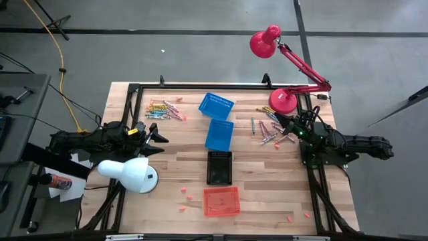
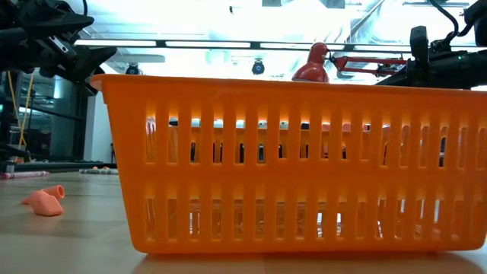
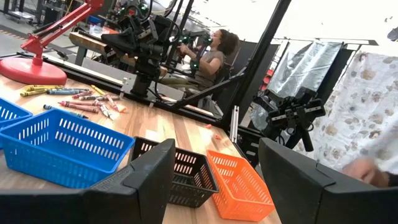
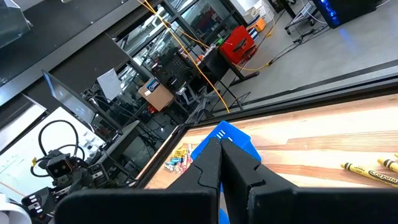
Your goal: Sort crayons
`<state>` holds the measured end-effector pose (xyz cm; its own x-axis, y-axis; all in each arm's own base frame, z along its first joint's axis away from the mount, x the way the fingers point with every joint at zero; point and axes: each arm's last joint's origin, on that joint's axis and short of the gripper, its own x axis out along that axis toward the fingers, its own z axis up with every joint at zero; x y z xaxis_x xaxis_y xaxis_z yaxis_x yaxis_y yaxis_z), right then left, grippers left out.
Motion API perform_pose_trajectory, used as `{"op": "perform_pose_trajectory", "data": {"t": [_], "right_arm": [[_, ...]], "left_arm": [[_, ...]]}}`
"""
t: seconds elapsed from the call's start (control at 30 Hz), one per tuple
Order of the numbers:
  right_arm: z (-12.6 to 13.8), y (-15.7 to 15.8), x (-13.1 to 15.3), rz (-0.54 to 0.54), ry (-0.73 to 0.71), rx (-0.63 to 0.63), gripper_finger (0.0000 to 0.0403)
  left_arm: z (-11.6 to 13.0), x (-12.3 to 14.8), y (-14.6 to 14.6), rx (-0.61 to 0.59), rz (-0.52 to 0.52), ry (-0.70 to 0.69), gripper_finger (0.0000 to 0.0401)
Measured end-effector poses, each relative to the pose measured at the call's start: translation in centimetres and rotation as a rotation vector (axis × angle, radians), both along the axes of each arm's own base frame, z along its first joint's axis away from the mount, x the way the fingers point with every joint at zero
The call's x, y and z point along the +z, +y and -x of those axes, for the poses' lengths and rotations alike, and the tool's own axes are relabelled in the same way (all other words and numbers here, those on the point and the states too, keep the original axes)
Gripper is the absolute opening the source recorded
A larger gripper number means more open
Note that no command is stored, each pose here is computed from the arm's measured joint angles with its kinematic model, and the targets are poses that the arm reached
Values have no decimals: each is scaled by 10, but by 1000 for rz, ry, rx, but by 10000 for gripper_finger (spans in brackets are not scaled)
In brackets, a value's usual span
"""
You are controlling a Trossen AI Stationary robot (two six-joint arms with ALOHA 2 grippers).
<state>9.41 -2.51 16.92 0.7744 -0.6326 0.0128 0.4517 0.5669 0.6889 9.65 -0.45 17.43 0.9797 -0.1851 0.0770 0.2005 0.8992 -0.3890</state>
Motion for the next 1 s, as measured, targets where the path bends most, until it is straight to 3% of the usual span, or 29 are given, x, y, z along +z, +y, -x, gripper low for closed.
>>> {"op": "perform_pose_trajectory", "data": {"t": [0.23, 0.43, 0.57, 0.83, 1.0], "right_arm": [[0, 0, 0, 0, 1, 0, 0], [0, 0, 0, 0, 0, 0, 0], [0, 0, 0, 0, 1, 0, 0], [0, 0, 0, 0, 0, 0, 0], [0, 0, 0, 0, 0, 0, 0]], "left_arm": [[0, 6, 1, 26, -39, -69, 223], [3, 23, 7, 271, -44, -246, 223], [1, 29, 8, 320, -98, -290, 223], [-27, 52, 20, 460, -195, -81, 223], [-57, 75, 48, 617, -282, 200, 223]]}}
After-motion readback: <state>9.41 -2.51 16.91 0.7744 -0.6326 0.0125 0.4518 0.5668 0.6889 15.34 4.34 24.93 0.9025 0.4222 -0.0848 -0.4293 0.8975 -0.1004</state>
